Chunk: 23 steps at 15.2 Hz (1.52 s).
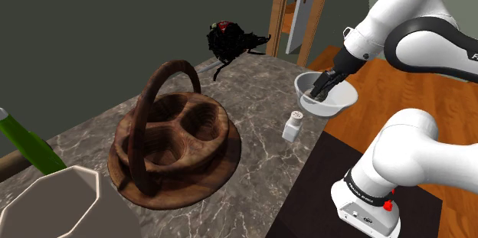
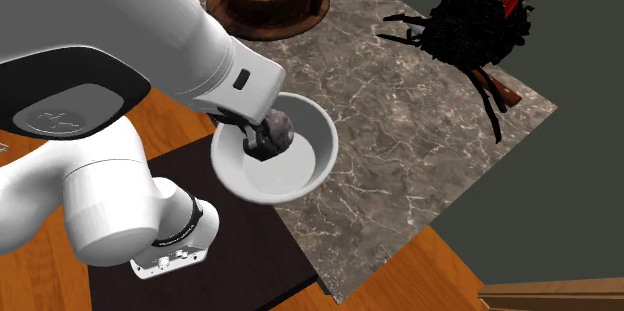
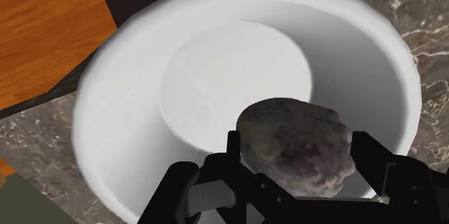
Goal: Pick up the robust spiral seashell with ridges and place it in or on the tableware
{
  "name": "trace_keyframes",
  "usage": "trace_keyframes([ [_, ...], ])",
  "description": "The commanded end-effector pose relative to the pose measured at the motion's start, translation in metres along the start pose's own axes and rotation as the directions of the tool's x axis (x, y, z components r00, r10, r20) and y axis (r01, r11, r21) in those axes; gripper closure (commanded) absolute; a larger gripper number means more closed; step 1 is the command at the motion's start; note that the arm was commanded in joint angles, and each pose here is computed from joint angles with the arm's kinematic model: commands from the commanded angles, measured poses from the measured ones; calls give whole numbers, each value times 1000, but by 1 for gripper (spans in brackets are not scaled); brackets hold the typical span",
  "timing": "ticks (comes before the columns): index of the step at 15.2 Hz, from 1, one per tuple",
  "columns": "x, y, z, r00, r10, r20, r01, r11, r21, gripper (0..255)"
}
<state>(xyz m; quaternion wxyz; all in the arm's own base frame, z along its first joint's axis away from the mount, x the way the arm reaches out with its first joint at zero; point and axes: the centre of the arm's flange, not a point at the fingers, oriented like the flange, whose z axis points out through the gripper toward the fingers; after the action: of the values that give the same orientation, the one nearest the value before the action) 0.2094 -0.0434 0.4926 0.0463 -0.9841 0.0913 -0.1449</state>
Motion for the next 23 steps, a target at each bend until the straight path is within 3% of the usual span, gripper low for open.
trace_keyframes([
  [1, 3, -1, -10, 1000, 0, 0, 0, 1000, 0, 255],
  [21, 31, -13, -106, 1000, 0, 0, 0, 1000, 0, 255],
  [23, 27, 20, -118, 1000, 0, 0, 0, 1000, 0, 255],
])
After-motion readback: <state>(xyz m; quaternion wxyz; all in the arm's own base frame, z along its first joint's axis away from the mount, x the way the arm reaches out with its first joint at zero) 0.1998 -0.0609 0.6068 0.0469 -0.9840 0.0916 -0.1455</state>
